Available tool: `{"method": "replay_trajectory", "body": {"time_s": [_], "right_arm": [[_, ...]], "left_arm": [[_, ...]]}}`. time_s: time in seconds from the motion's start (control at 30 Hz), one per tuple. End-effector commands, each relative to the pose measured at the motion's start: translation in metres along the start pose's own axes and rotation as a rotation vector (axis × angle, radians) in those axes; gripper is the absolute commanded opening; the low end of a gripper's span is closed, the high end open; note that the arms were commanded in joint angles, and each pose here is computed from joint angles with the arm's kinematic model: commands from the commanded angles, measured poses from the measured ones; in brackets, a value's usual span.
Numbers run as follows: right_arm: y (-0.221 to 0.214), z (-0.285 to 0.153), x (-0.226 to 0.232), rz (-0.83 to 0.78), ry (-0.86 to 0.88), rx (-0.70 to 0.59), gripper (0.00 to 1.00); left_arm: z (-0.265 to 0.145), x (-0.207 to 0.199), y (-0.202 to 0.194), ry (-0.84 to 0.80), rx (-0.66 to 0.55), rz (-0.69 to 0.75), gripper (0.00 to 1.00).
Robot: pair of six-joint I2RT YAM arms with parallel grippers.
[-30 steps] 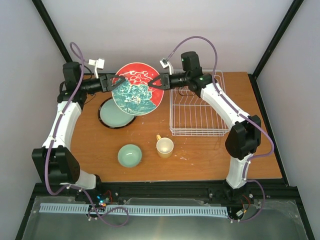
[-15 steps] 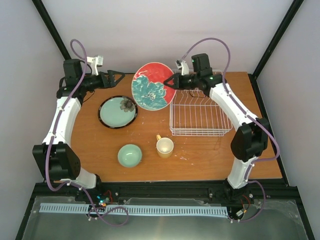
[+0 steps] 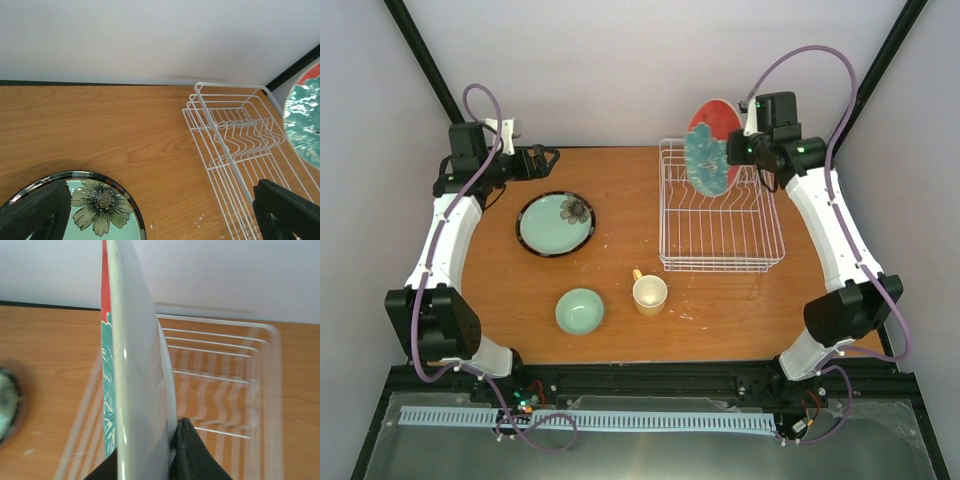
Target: Load the mixed dishes into the dish rack
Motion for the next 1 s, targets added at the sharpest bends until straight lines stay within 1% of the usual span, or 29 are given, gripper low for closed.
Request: {"method": "replay_trajectory", "body": {"time_s": [0.0,0.17,0.27,0.4,0.6,0.73,0.97], "right_arm": [[0.04,-0.054,-0.029,-0.073,-0.285,-0.226,0.03],[0.047,-0.059,-0.055,-0.098,-0.467,-0.231,0.03],[0.051,-0.057,-0.068,-0.099,-0.521,-0.233,0.03],[0.055,-0.048,-0.079,-0.144,-0.584,-0.216,0.03],[0.039,-0.021,-0.094,-0.172,-0.619,-0.143,0.03],[0.028,-0.003,-0.097,-0.17,-0.599,-0.095,0.03],[0.021,0.015,-0.107,-0.135,-0.567,-0.056,0.03]], "left_arm": [[0.0,0.008,-0.008,0.049,0.031,0.029,1.0],[0.005,0.011,-0.015,0.05,0.05,0.021,1.0],[0.005,0.012,-0.017,0.058,0.057,0.023,1.0],[0.005,0.014,-0.021,0.073,0.07,0.025,1.0],[0.007,0.018,-0.027,0.09,0.094,0.021,1.0],[0.008,0.019,-0.031,0.098,0.105,0.018,1.0],[0.011,0.021,-0.033,0.098,0.115,0.012,1.0]]}}
Point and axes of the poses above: each gripper's point midway between its finger pads, its own z axis out along the fingers, its own x axis along the line the jaws close on, y = z × x, the point moved 6 cm from there along -z, back along the fingers, and after that the axes turned 11 degrees about z, right-handed, at the moved point
